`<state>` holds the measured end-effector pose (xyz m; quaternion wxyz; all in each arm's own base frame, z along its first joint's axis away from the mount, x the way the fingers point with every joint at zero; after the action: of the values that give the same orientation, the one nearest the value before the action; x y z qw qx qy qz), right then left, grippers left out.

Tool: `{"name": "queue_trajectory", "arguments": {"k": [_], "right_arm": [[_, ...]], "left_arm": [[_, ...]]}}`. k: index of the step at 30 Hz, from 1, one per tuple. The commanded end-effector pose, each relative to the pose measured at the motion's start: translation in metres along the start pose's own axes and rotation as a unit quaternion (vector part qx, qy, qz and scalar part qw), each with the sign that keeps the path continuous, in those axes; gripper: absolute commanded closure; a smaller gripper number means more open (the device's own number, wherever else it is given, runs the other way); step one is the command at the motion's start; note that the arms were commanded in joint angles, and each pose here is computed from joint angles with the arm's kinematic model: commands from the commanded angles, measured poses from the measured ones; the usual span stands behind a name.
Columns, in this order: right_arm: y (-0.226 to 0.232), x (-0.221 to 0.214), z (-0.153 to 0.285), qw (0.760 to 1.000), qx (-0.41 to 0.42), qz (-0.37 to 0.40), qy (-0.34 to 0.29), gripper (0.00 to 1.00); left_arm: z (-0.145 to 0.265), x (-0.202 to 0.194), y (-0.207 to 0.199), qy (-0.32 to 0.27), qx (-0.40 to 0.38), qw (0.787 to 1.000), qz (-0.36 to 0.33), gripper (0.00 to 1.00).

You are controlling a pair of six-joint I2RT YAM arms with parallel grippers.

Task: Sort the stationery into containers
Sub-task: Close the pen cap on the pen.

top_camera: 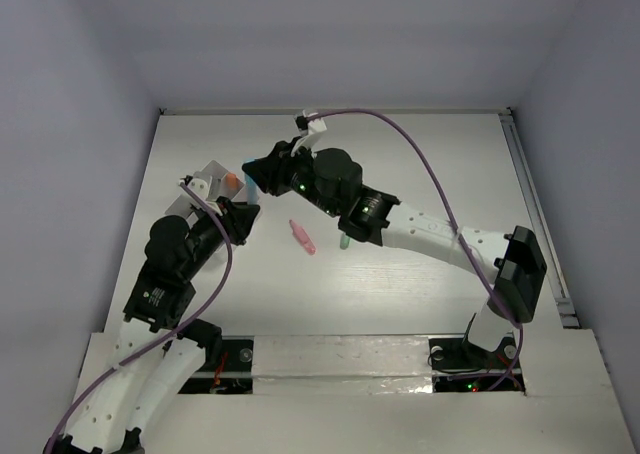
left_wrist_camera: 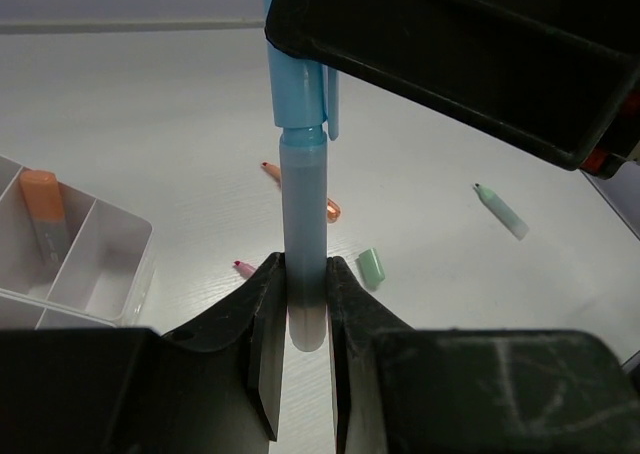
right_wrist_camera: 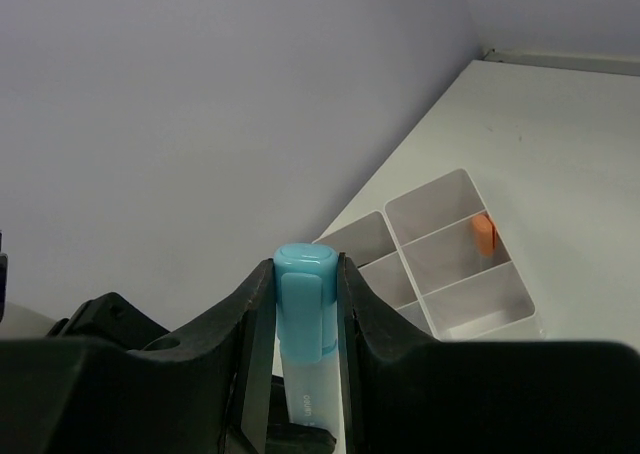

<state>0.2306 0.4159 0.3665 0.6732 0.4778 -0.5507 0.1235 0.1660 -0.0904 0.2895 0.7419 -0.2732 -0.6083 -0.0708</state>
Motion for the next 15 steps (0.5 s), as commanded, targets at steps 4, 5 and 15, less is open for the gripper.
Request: {"name": "queue_trajectory", "arguments": {"k": [4, 5, 15], "right_arm": [[0.018, 0.0, 0.014, 0.998, 0.051, -0.028, 0.016, 1.0], [0.016, -0.003, 0.015, 0.999, 0.044, -0.027, 0.018, 1.0], [0.005, -0.013, 0.017, 0.999, 0.022, -0.006, 0.034, 1.0]], "left_arm": [[0.002, 0.023, -0.005, -0.06, -0.005, 0.998, -0.008, 1.0], [0.002, 0.023, -0.005, -0.061, -0.005, 0.998, -0.008, 1.0], [0.002, 0.023, -0.005, -0.06, -0.005, 0.998, -0.008, 1.0]]}}
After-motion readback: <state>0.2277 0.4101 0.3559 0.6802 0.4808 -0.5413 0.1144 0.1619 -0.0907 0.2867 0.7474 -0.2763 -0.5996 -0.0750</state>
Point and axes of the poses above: each gripper's point midway between its finger pads, its own z axis back along the fingers, its own y axis along the line the jaws close on, x = y × z, the point moved 8 cm from there along z, back along the fingers, and after that the axes turned 1 degree about z, right-handed, at the moved point
